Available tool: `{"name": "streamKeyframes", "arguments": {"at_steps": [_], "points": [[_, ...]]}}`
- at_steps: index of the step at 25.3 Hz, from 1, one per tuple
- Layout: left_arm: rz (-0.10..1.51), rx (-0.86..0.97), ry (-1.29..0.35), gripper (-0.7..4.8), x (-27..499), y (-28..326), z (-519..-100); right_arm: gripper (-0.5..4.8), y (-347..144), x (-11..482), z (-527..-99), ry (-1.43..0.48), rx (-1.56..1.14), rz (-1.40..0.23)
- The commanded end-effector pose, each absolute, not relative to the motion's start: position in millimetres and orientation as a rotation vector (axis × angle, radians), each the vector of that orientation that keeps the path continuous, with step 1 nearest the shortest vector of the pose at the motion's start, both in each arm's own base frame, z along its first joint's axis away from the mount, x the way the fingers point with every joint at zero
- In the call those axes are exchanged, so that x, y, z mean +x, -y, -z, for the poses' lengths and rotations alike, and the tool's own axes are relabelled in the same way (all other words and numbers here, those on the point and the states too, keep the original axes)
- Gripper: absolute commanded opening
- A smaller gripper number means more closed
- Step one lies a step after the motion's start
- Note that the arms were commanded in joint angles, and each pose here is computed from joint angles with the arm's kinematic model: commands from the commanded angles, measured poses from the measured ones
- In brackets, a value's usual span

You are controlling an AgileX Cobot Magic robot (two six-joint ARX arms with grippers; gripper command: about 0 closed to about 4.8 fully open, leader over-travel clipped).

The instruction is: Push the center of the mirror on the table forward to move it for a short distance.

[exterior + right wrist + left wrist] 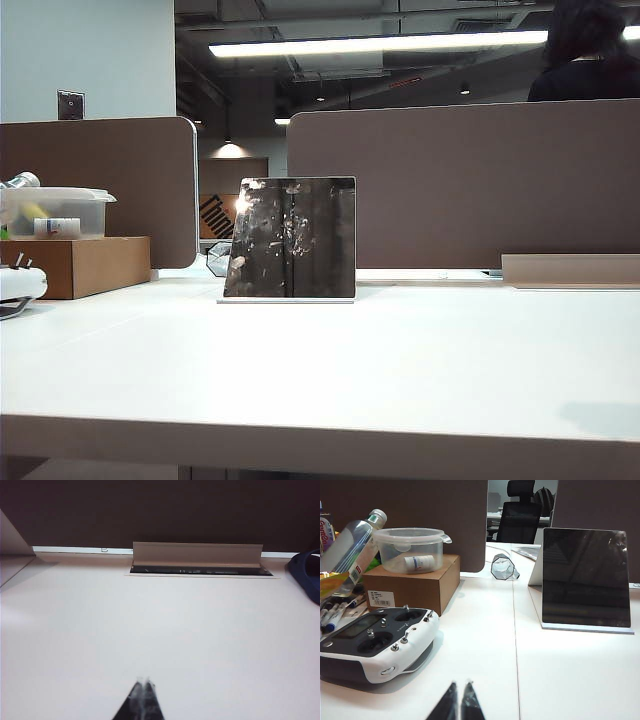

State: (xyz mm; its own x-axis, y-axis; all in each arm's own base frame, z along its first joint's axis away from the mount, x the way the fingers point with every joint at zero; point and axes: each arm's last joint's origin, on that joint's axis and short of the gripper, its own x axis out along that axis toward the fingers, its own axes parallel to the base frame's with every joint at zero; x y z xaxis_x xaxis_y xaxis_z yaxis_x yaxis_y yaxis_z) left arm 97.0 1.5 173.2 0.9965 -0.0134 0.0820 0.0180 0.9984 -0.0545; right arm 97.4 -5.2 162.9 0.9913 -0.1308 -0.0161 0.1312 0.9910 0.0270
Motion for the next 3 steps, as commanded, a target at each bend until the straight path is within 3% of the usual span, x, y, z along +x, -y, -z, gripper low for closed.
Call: {"name": "streamKeyframes", "arguments": {"at_steps": [1,3], "points": [[0.018,-0.057,0.087,0.21,97.1,-1.6,-173.6,-0.05,5.2,97.7,-162.7,-0.006,0.029,0.132],[0.018,-0.058,0.087,0.21,97.1,-1.6,-173.6,-0.05,5.2,97.7,-162.7,-0.006,0.029,0.132]]}}
